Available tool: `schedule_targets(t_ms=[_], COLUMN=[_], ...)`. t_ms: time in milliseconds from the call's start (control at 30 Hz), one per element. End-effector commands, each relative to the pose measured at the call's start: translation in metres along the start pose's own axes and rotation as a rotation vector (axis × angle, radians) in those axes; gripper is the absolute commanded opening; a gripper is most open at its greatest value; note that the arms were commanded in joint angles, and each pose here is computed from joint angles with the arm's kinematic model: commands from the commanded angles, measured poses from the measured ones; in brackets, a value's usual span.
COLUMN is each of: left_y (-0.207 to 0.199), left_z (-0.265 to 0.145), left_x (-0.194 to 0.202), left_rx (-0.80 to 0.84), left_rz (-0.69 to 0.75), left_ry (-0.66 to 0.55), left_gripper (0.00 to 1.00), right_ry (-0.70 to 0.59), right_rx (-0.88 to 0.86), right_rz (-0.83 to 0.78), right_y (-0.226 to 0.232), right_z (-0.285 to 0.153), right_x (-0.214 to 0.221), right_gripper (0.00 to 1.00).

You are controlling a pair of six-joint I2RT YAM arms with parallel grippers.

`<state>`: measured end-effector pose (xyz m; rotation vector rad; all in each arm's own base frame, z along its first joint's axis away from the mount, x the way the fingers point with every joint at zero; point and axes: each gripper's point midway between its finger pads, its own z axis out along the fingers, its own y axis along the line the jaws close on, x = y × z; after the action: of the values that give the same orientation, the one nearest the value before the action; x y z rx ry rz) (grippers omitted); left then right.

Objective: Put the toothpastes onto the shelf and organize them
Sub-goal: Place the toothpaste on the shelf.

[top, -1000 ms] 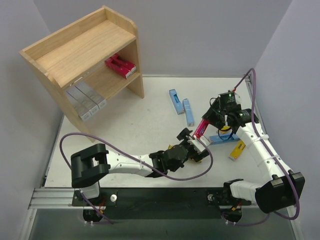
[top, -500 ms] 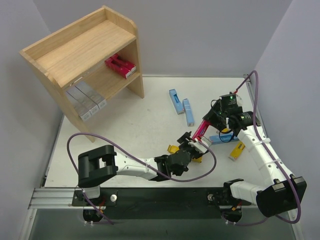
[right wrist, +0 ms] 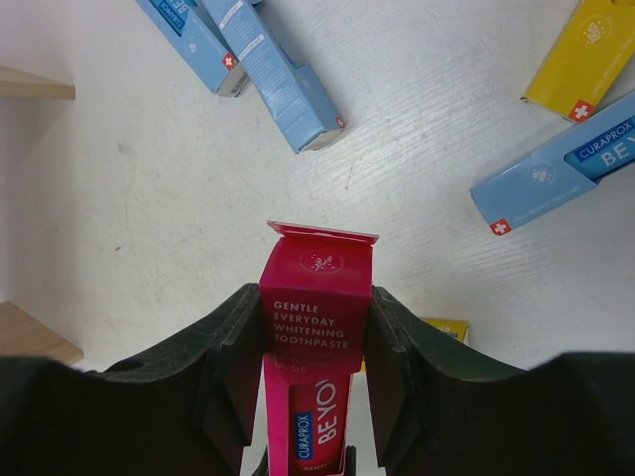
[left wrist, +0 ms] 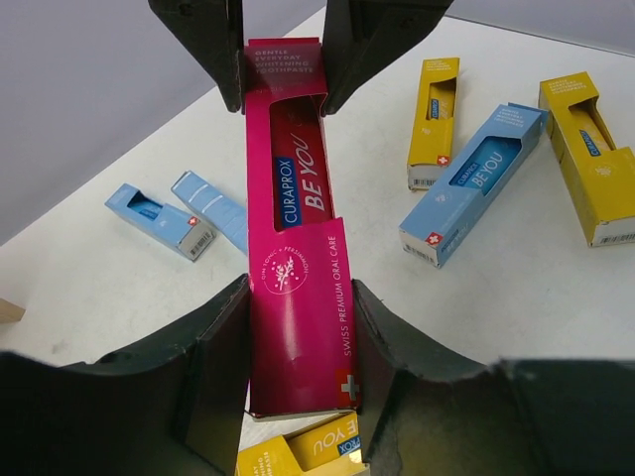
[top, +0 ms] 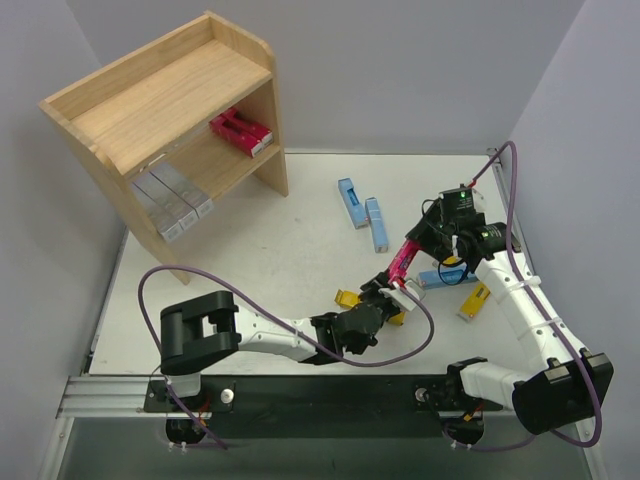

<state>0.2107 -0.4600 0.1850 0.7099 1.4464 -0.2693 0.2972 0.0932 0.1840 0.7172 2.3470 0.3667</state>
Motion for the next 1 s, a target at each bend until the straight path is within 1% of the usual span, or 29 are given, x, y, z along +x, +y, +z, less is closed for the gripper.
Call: schedule_targets(t_ms=[0,33,100,133,200,267,300,333,467,500,567,600,667,700,733,767,800,967], left_y=[0.0,0.001,0.003,0.003,0.007,0.012,0.016,0.019,0.051,0.06,0.074,0.091,0.109,0.131,0.141,0.151,0.164,0.226], left_z=[-0.001,-0.001,-0.003,-0.003,-0.005,-0.007,-0.008,-0.009,-0.012,-0.013,-0.015,-0.015,-0.016,-0.017,-0.018,-0.019,-0.022,-0.029], left_x=[-0.012,-0.012,-0.015,-0.015,-0.018,-0.016,-0.018,-0.017,-0.018,-0.022,-0.019,-0.02,-0.016,-0.018,-0.017,-0.012,-0.019,-0.015], left_rx=[-0.001,-0.003,-0.004,-0.004,-0.013,-0.032,-0.045,-0.055,-0.177,-0.205,-0.25,-0.298,-0.348,-0.402,-0.431,-0.454,-0.477,-0.636], left_rz=[-0.026,-0.028,-0.038,-0.04,-0.055,-0.067,-0.078,-0.084,-0.096,-0.104,-0.107,-0.119,-0.138,-0.163,-0.199,-0.193,-0.222,-0.247], left_ry=[-0.051,-0.053,-0.062,-0.063,-0.067,-0.059,-0.06,-0.058,-0.043,-0.044,-0.031,-0.025,-0.001,0.005,0.01,0.036,0.027,0.079], left_gripper=[0.46,0.43,0.41,0.38,0.36,0.33,0.32,0.31,0.28,0.27,0.27,0.27,0.27,0.27,0.26,0.26,0.26,0.26], right_ry=[-0.031,-0.033,-0.037,-0.033,-0.04,-0.05,-0.052,-0.058,-0.084,-0.086,-0.112,-0.11,-0.143,-0.162,-0.162,-0.185,-0.192,-0.215], right_rx=[-0.02,-0.023,-0.029,-0.03,-0.035,-0.057,-0.063,-0.074,-0.142,-0.138,-0.153,-0.152,-0.157,-0.141,-0.125,-0.127,-0.118,-0.089], right_rz=[0.012,0.012,0.012,0.011,0.009,0.001,-0.003,-0.013,-0.105,-0.134,-0.146,-0.172,-0.195,-0.199,-0.214,-0.216,-0.216,-0.226], right_y=[0.004,0.005,0.006,0.006,0.006,0.01,0.01,0.012,0.017,0.012,0.006,0.001,-0.005,-0.012,-0.019,-0.023,-0.028,-0.044], right_z=[-0.009,-0.01,-0.011,-0.011,-0.013,-0.019,-0.02,-0.023,-0.041,-0.041,-0.05,-0.049,-0.057,-0.059,-0.056,-0.061,-0.062,-0.064], right_x=[-0.006,-0.007,-0.009,-0.009,-0.012,-0.016,-0.018,-0.02,-0.024,-0.022,-0.024,-0.021,-0.022,-0.024,-0.021,-0.022,-0.022,-0.017], right_gripper=[0.4,0.42,0.47,0.53,0.61,0.67,0.72,0.74,0.81,0.85,0.88,0.9,0.92,0.94,0.94,0.95,0.96,0.97])
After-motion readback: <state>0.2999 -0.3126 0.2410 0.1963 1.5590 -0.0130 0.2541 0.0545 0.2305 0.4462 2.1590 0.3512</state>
